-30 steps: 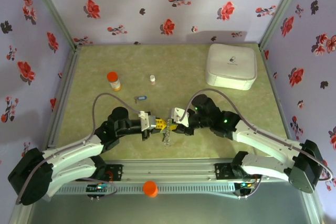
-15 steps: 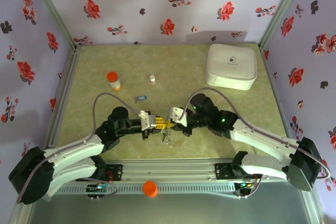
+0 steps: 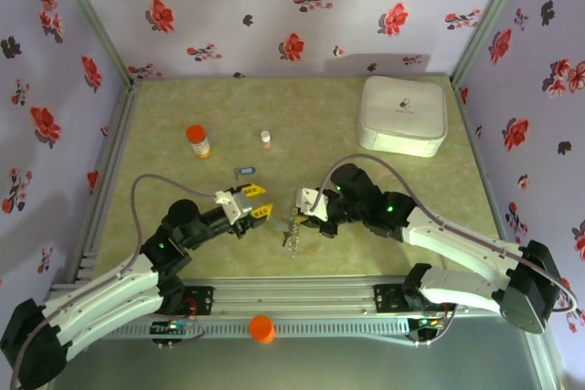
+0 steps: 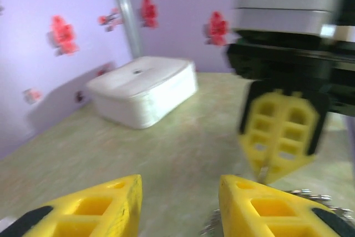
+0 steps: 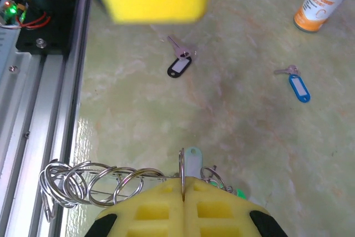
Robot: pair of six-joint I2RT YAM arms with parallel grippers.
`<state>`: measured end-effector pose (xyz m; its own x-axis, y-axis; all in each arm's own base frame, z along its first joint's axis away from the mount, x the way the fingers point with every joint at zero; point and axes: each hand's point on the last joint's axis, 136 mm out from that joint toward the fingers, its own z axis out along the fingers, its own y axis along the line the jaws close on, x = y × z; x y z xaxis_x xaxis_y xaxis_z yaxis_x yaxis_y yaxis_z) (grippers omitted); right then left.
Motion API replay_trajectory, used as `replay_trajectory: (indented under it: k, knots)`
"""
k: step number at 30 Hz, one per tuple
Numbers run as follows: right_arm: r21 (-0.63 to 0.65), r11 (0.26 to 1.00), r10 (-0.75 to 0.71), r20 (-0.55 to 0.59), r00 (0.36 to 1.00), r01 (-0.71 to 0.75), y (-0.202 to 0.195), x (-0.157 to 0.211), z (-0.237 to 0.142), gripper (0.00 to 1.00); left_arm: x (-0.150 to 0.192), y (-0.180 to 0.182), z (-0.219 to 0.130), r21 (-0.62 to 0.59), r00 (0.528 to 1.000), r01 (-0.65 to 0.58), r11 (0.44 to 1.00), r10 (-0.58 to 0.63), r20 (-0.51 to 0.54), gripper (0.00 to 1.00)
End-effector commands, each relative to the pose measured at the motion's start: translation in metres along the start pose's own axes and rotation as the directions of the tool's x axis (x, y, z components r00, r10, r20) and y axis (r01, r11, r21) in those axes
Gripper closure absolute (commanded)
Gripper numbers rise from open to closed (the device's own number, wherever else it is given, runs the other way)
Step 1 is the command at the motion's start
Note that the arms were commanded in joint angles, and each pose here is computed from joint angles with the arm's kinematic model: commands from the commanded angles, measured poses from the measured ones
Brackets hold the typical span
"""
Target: Put the keys on the keyring
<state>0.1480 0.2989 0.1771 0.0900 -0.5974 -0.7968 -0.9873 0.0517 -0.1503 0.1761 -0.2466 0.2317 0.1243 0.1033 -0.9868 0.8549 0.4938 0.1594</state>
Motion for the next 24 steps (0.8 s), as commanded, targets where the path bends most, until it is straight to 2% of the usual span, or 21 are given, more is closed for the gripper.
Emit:
replay_trajectory:
  k: [1, 4, 7, 9, 13, 18, 22, 24]
  knots:
    - [0.070, 0.995, -0.067, -0.002, 0.998, 0.067, -0.011, -0.012, -0.009, 1.00, 0.025, 0.056, -0.020, -0.356, 0.983, 0.135, 0.925, -0.171, -0.071, 0.60]
    - [0.127, 0.987, -0.102, -0.016, 0.995, 0.103, -0.020, -0.013, -0.010, 1.00, 0.040, 0.085, -0.043, -0.554, 0.953, 0.221, 0.803, -0.299, -0.054, 0.60]
    - [0.167, 0.974, -0.152, -0.015, 0.988, 0.152, -0.023, -0.015, -0.013, 1.00, 0.048, 0.103, -0.065, -0.681, 0.916, 0.283, 0.675, -0.400, -0.016, 0.59]
    - [0.203, 0.962, -0.187, -0.005, 0.982, 0.184, -0.027, -0.017, -0.014, 1.00, 0.052, 0.112, -0.079, -0.742, 0.890, 0.316, 0.591, -0.455, 0.017, 0.58]
    - [0.243, 0.944, -0.228, -0.010, 0.974, 0.224, -0.032, -0.017, -0.017, 1.00, 0.070, 0.115, -0.091, -0.799, 0.833, 0.342, 0.495, -0.553, 0.014, 0.57]
    - [0.227, 0.945, -0.233, -0.032, 0.972, 0.234, -0.031, -0.013, -0.014, 1.00, 0.104, 0.106, -0.105, -0.866, 0.696, 0.358, 0.349, -0.718, -0.001, 0.56]
    - [0.221, 0.948, -0.230, -0.028, 0.973, 0.230, -0.029, -0.012, -0.013, 1.00, 0.130, 0.089, -0.110, -0.901, 0.545, 0.362, 0.241, -0.839, -0.006, 0.56]
    - [0.216, 0.949, -0.229, -0.025, 0.973, 0.228, -0.028, -0.012, -0.013, 1.00, 0.140, 0.080, -0.109, -0.907, 0.470, 0.365, 0.211, -0.883, -0.016, 0.56]
